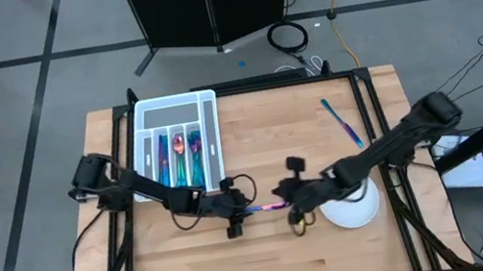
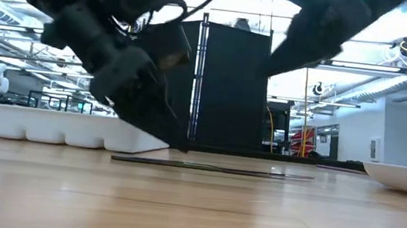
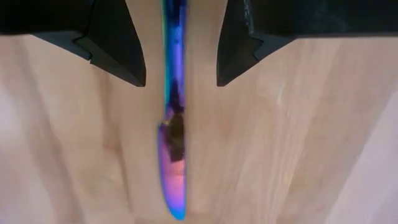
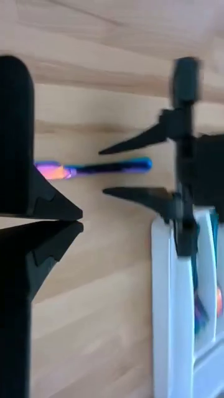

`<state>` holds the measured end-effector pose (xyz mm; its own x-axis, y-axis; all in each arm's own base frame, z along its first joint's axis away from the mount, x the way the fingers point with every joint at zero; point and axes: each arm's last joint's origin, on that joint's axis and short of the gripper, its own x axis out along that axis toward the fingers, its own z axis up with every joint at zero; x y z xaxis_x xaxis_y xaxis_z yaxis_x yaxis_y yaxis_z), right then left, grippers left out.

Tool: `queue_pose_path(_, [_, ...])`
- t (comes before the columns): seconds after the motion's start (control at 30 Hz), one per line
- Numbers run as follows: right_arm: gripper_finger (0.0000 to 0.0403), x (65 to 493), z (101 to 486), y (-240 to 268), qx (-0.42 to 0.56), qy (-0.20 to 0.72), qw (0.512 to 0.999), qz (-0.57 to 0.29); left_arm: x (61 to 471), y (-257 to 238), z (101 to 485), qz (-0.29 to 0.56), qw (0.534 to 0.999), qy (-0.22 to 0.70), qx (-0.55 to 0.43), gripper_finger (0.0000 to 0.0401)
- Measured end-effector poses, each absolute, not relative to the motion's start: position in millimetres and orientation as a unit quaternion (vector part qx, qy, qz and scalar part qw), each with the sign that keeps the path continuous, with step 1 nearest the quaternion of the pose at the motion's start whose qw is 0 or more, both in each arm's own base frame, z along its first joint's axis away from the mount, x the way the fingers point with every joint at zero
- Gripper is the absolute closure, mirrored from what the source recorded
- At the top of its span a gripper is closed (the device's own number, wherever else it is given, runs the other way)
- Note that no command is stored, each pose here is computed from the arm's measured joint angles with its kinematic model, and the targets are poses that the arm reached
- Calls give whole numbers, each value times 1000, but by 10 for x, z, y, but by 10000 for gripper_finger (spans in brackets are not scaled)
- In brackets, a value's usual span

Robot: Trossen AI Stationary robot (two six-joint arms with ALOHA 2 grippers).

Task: Sort silverware
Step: Put the iridescent knife into the white silverware tray

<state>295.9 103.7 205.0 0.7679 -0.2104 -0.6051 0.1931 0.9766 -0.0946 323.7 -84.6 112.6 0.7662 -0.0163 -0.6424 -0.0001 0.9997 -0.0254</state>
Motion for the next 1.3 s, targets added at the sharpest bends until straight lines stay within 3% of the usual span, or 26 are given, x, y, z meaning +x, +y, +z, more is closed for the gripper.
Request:
queue_pose_path(0.17, [403, 2645, 2011, 940, 20, 281, 951, -129, 3380, -874, 1066, -15, 946, 325, 5, 213])
queue_pose_path(0.37, [403, 2476, 1903, 865, 41, 263, 955, -130, 3487, -852, 1013, -10, 946, 325, 4, 262])
queue_pose_path(0.57, [403, 2484, 1925, 871, 47, 250, 959, -123, 3487, -857, 937, -9, 942, 335, 4, 292])
queue_pose_path(1.0, [403, 2484, 1926, 872, 46, 251, 959, -122, 3491, -863, 873, -22, 939, 343, 0, 299])
queue_pose_path(1.3, [403, 2484, 1926, 872, 46, 251, 959, -122, 3489, -862, 869, -20, 939, 344, 0, 357])
